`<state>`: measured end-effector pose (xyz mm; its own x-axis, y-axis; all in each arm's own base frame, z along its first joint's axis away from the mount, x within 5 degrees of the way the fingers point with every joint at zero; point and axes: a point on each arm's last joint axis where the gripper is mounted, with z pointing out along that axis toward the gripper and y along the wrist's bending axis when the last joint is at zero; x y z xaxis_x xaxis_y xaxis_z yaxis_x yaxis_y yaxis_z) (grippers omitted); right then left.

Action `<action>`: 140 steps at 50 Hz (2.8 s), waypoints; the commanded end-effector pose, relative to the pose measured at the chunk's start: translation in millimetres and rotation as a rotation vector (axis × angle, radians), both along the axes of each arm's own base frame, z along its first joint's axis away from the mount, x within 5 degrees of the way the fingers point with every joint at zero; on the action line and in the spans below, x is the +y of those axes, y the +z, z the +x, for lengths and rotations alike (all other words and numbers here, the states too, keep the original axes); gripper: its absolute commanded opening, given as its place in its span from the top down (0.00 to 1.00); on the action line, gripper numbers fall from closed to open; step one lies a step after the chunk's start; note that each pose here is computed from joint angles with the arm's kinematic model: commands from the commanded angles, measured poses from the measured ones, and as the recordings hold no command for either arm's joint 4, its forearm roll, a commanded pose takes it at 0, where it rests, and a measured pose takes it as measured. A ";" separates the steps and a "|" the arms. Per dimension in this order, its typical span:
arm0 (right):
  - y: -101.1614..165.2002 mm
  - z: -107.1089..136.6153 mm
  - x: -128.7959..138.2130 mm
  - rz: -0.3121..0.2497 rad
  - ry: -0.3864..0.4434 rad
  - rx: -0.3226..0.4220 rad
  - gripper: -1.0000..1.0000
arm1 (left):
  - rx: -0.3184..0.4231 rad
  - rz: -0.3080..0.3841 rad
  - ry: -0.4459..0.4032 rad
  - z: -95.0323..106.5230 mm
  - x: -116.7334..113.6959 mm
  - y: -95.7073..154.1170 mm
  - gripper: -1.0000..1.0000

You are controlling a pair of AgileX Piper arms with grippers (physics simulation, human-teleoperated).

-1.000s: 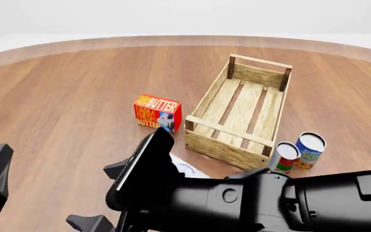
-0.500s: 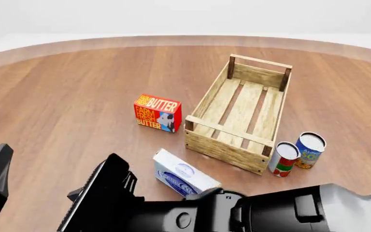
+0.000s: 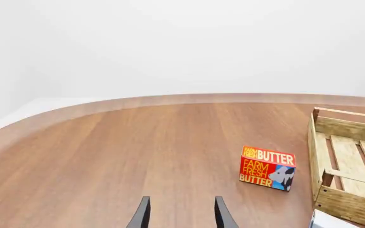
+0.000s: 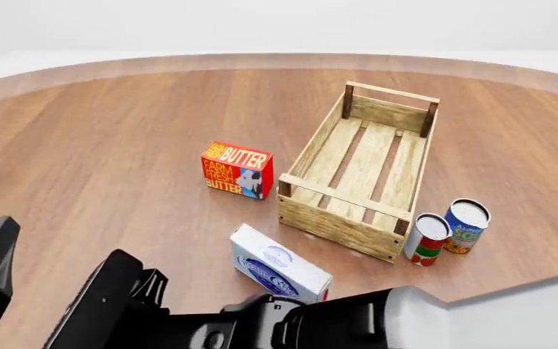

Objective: Pick up the ketchup, and put it in the wooden tray.

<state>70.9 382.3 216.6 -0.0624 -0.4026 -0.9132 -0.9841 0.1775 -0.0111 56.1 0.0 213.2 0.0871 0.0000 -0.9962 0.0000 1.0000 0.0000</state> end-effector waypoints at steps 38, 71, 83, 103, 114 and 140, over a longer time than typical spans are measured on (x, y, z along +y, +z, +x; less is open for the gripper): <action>-55.2 -3.0 53.1 -0.100 0.033 0.009 0.00 | 0.000 0.000 0.000 0.0 0.0 0.0 0.00; -98.3 -2.7 74.9 -0.164 0.033 0.031 1.00 | 0.000 0.000 0.000 0.0 0.0 0.0 0.00; -91.4 0.9 63.2 -0.149 0.023 0.027 1.00 | 0.000 0.000 0.000 0.0 0.0 0.0 0.00; -73.1 1.4 27.8 -0.096 -0.002 0.039 1.00 | 0.000 0.000 0.000 0.0 0.0 0.0 0.00; -70.3 20.9 3.4 -0.091 -0.058 0.036 1.00 | 0.000 0.000 0.000 0.0 0.0 0.0 0.00; -24.6 61.3 -42.4 -0.117 -0.172 0.002 1.00 | 0.000 0.000 0.000 0.0 0.0 0.0 0.00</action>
